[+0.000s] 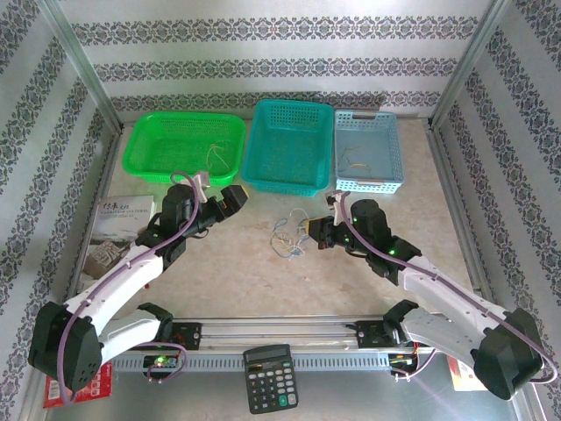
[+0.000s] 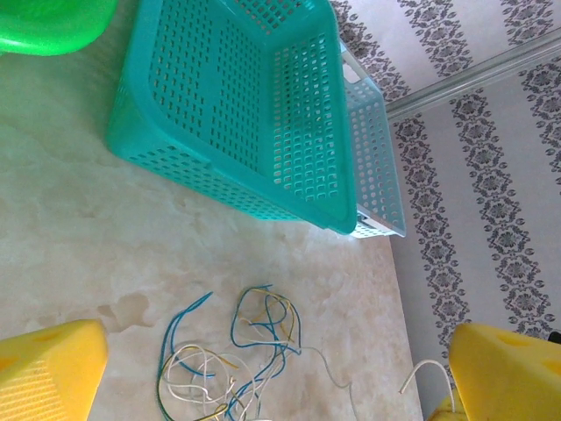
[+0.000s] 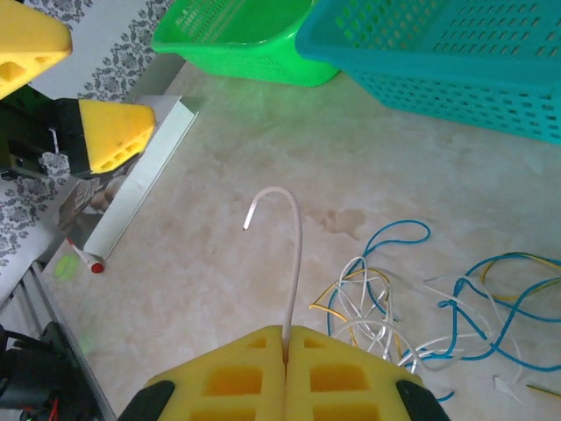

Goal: Untangle the cables

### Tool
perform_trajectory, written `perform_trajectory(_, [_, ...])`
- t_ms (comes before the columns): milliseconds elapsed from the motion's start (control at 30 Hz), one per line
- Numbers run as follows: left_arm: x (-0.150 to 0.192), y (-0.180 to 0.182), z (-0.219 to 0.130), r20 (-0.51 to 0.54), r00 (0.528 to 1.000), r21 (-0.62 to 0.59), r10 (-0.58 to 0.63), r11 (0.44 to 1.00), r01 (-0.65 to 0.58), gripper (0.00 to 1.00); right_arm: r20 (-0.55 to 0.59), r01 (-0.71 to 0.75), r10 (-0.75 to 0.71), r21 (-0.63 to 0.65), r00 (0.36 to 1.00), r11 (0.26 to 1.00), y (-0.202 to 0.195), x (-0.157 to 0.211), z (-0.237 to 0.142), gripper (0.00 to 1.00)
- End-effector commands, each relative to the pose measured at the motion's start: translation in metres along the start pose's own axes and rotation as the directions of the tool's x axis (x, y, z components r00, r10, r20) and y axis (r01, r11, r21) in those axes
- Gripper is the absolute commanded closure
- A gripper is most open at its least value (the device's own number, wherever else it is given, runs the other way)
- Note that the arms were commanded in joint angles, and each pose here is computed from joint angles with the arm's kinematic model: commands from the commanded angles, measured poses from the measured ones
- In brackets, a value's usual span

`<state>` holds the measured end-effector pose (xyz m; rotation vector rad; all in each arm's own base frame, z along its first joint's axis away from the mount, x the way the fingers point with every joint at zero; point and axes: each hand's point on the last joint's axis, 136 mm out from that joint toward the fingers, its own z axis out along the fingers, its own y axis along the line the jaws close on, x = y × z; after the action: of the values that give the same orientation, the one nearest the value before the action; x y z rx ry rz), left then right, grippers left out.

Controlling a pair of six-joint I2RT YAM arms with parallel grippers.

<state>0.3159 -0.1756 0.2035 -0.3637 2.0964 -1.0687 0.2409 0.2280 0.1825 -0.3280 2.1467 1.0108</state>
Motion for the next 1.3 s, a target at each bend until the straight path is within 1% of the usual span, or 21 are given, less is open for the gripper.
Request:
perform_trajectory(0, [0.006, -0.008, 0.004, -0.02, 1.0, 0.054, -0.022, 0.998, 0.023, 0.0, 0.012, -0.006, 0.007, -0.057, 1.0, 0.998, 0.01, -0.004, 0.001, 1.0])
perform_trajectory(133, [0.013, -0.02, 0.009, -0.049, 0.998, 0.108, -0.038, 0.993, 0.043, 0.0, 0.018, -0.007, 0.009, -0.081, 1.0, 0.997, 0.014, -0.006, 0.003, 1.0])
perform_trajectory(267, [0.026, -0.041, 0.017, -0.082, 0.996, 0.182, -0.039, 0.982, 0.054, 0.01, 0.032, -0.008, 0.011, -0.109, 0.999, 0.994, 0.018, -0.008, 0.004, 1.0])
perform_trajectory(467, [0.043, -0.072, 0.028, -0.104, 0.994, 0.28, -0.031, 0.958, 0.059, 0.1, 0.036, 0.008, -0.001, -0.179, 0.999, 0.984, 0.03, -0.008, 0.003, 1.0])
perform_trajectory(633, [0.055, -0.09, 0.04, -0.13, 0.991, 0.335, -0.031, 0.939, 0.074, 0.18, 0.031, 0.013, -0.007, -0.197, 0.999, 0.98, 0.032, -0.007, 0.004, 1.0])
perform_trajectory(867, [0.072, -0.107, 0.052, -0.151, 0.988, 0.381, -0.027, 0.921, 0.083, 0.23, 0.037, 0.013, -0.006, -0.199, 0.999, 0.98, 0.031, -0.006, 0.004, 1.0])
perform_trajectory(1100, [0.07, -0.117, 0.052, -0.126, 0.992, 0.411, -0.028, 0.908, 0.078, 0.29, 0.035, 0.008, -0.002, -0.195, 0.999, 0.981, 0.029, -0.004, 0.005, 1.0])
perform_trajectory(1267, [0.07, -0.125, 0.053, -0.127, 0.992, 0.429, -0.016, 0.901, 0.07, 0.37, 0.034, 0.007, 0.0, -0.201, 0.999, 0.98, 0.029, -0.002, 0.005, 1.0])
